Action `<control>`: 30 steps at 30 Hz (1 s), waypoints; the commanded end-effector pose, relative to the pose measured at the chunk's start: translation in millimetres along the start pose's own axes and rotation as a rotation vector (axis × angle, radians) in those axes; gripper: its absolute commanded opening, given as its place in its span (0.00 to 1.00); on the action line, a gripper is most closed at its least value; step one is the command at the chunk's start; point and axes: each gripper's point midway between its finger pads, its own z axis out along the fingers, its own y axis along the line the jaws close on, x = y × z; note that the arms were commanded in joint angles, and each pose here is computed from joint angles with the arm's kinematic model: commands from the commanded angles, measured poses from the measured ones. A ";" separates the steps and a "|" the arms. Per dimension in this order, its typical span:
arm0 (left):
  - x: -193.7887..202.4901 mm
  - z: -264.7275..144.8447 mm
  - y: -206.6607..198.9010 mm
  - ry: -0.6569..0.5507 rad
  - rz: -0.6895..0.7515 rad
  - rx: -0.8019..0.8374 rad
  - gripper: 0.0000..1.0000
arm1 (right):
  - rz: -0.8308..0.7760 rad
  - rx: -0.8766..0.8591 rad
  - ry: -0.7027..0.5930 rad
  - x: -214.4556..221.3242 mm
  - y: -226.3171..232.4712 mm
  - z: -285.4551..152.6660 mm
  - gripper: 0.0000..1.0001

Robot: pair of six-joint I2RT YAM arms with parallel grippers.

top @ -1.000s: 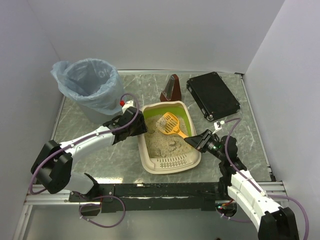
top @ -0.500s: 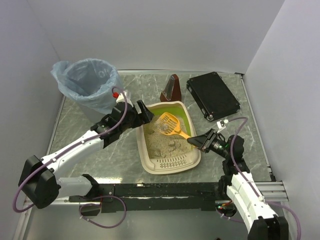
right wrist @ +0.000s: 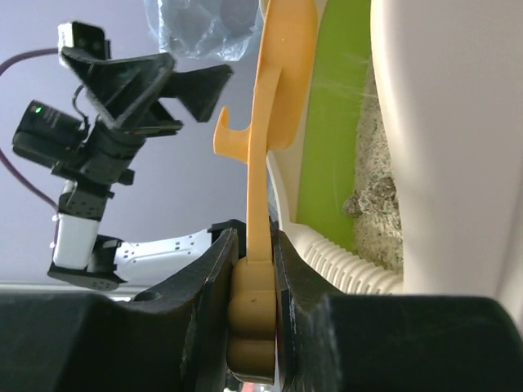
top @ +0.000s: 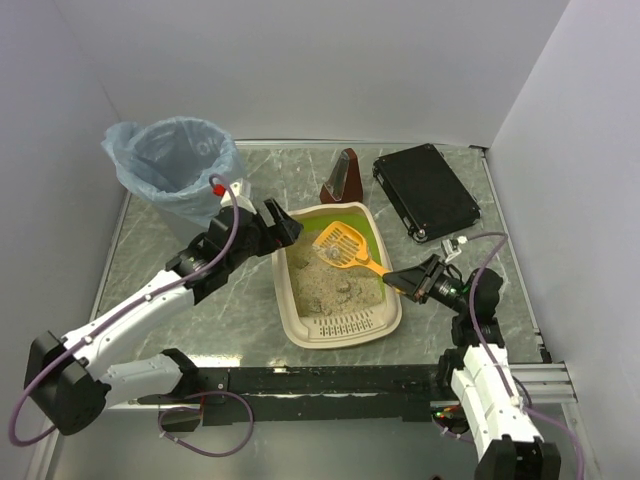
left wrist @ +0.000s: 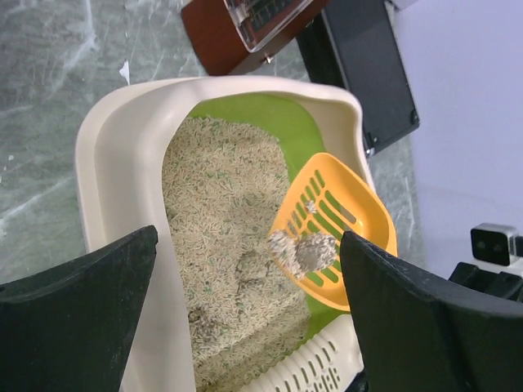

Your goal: Clean the litter box

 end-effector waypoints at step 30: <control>-20.8 -32.7 27.3 -0.055 0.020 -0.177 0.97 | -0.114 0.028 0.014 -13.3 20.9 -5.8 0.00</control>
